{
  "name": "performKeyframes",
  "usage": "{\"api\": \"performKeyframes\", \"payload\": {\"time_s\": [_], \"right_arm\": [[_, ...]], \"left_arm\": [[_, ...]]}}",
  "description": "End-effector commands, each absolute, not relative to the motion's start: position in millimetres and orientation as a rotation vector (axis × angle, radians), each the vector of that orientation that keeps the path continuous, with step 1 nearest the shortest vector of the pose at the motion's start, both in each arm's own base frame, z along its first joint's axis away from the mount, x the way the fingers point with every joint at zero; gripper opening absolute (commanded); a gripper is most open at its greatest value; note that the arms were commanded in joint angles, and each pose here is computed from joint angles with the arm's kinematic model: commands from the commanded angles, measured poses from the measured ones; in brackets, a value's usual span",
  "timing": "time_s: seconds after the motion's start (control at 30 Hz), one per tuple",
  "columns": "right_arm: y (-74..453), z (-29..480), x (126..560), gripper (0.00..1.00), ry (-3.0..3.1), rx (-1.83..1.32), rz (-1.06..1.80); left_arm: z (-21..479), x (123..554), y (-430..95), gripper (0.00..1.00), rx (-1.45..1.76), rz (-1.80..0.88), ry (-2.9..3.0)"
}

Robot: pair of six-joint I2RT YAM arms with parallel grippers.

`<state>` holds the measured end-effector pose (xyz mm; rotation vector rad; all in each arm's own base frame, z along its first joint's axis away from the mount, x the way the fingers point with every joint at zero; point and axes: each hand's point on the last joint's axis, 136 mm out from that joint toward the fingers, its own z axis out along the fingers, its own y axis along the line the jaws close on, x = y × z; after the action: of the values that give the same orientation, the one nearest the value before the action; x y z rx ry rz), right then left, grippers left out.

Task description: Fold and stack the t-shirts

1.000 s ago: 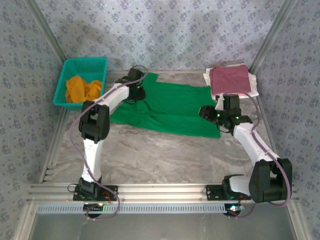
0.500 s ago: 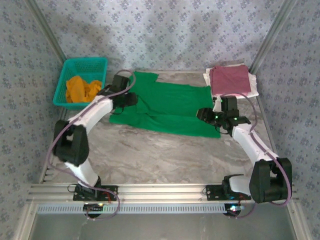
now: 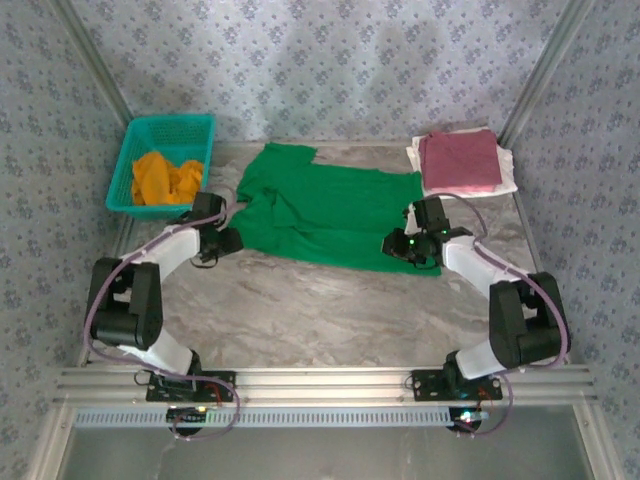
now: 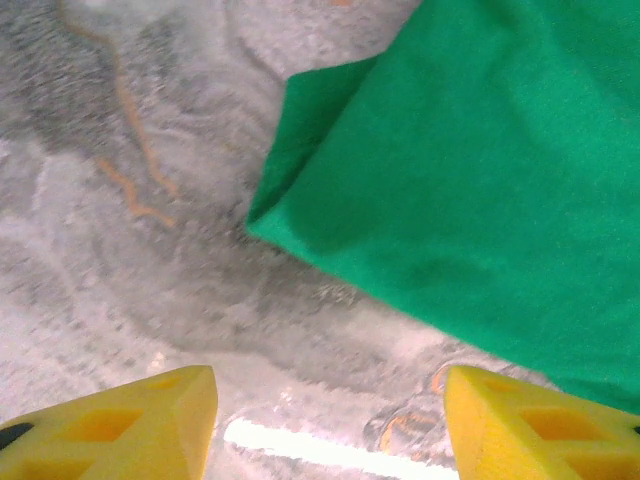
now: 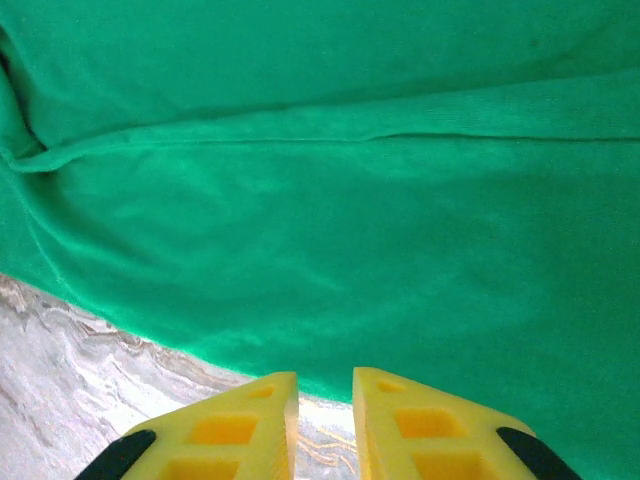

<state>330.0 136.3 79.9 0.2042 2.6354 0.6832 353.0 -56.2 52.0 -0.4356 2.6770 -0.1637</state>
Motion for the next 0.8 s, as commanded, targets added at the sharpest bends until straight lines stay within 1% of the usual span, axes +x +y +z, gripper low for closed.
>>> {"api": "performKeyframes", "payload": {"time_s": [0.0, 0.37, 0.4, 0.5, 0.53, 0.57, 0.6, 0.63, 0.7, 0.77], "right_arm": [[134.8, 92.6, 344.7, 0.24, 2.602, 0.272, 0.703], [139.3, 102.1, 346.8, 0.24, 2.585, 0.242, 0.731], [139.6, 102.2, 346.2, 0.23, 2.583, 0.241, 0.735], [140.0, 104.3, 345.6, 0.23, 2.578, 0.238, 0.736], [139.7, 104.2, 345.0, 0.23, 2.580, 0.239, 0.735], [139.1, 104.5, 344.6, 0.23, 2.580, 0.241, 0.731], [138.5, 104.7, 344.0, 0.23, 2.580, 0.240, 0.726], [137.7, 104.2, 342.4, 0.23, 2.584, 0.243, 0.722], [136.6, 103.5, 340.0, 0.23, 2.588, 0.246, 0.717], [135.3, 103.6, 338.6, 0.23, 2.585, 0.248, 0.712]], "left_arm": [[48.1, 366.5, -65.5, 0.61, -0.411, -0.230, 2.654], [31.0, 391.9, -59.0, 0.62, -0.440, -0.252, 2.644], [31.2, 395.6, -59.3, 0.62, -0.434, -0.250, 2.643], [31.8, 405.1, -58.8, 0.55, -0.433, -0.239, 2.631], [33.4, 408.1, -58.5, 0.54, -0.433, -0.236, 2.625], [35.4, 410.6, -58.3, 0.51, -0.431, -0.233, 2.619], [37.1, 412.5, -58.1, 0.46, -0.429, -0.232, 2.612], [39.9, 414.6, -58.2, 0.39, -0.422, -0.230, 2.604], [43.0, 417.5, -56.1, 0.29, -0.415, -0.215, 2.593], [44.5, 418.5, -54.4, 0.13, -0.404, -0.196, 2.597]]}}
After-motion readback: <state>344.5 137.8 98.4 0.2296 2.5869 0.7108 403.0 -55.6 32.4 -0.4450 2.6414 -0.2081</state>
